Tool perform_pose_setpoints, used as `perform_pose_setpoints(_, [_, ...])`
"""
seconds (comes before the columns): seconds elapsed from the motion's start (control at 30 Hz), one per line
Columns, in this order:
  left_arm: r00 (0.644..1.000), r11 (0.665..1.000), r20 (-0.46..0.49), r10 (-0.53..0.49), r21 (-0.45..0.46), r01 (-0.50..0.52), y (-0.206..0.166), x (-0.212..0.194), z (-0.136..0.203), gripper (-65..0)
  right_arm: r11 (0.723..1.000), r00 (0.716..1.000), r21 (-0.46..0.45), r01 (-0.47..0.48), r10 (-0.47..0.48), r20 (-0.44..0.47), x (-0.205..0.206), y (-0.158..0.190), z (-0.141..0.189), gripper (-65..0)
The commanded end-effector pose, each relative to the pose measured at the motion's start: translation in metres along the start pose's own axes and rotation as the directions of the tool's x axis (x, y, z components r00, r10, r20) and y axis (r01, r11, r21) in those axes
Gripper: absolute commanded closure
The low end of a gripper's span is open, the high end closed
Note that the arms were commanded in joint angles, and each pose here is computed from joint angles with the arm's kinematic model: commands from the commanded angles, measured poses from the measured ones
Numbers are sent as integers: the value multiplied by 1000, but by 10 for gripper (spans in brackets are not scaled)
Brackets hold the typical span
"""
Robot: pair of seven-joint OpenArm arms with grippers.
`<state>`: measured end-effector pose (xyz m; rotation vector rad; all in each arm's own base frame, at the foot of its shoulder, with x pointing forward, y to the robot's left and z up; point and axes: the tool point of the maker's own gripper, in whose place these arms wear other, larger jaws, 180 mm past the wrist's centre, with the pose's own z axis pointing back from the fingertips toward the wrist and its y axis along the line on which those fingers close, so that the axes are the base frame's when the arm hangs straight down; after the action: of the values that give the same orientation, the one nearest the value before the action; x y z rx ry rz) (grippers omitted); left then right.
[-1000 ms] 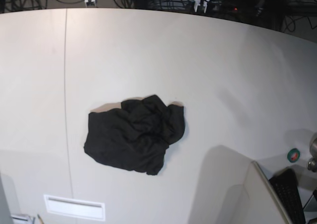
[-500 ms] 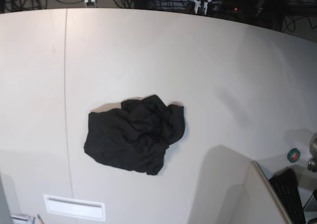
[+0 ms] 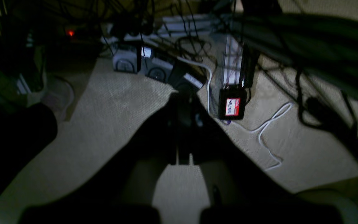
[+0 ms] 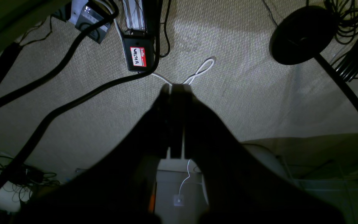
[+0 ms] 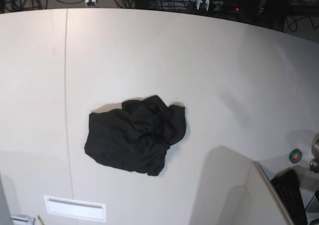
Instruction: Layout the t-shirt on the table in an organized manner, then fold the t-shirt properly
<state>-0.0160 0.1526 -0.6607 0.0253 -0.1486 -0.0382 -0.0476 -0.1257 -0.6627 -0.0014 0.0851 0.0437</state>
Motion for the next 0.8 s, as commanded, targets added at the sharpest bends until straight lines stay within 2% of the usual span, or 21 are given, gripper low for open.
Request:
perform_pose_setpoints(0.0, [1000,1000,1,-2,6,2,3,-1,0,0,1000,1000,-6,-2,2,0,-1,-1,0,0])
perform_pose_setpoints(0.33, [1000,1000,-4,-15,6,15,4,-3,1,0,1000,1000,-6,-2,2,-3,-3,-1,0,0])
perform_pose_setpoints(0.5, [999,1000,-24,-22,2,22,3,-23,5,0,1000,1000,-5,2,-2,-24,-21,0,0,0])
perform_pose_setpoints(0.67, [999,999,16,-37,14,37,14,-34,15,0,1000,1000,-5,8,-8,14,-41,1,8,0])
perform_pose_setpoints(0.77, [996,998,62,-60,39,57,32,-34,25,0,1000,1000,-5,8,-7,26,-55,2,16,0])
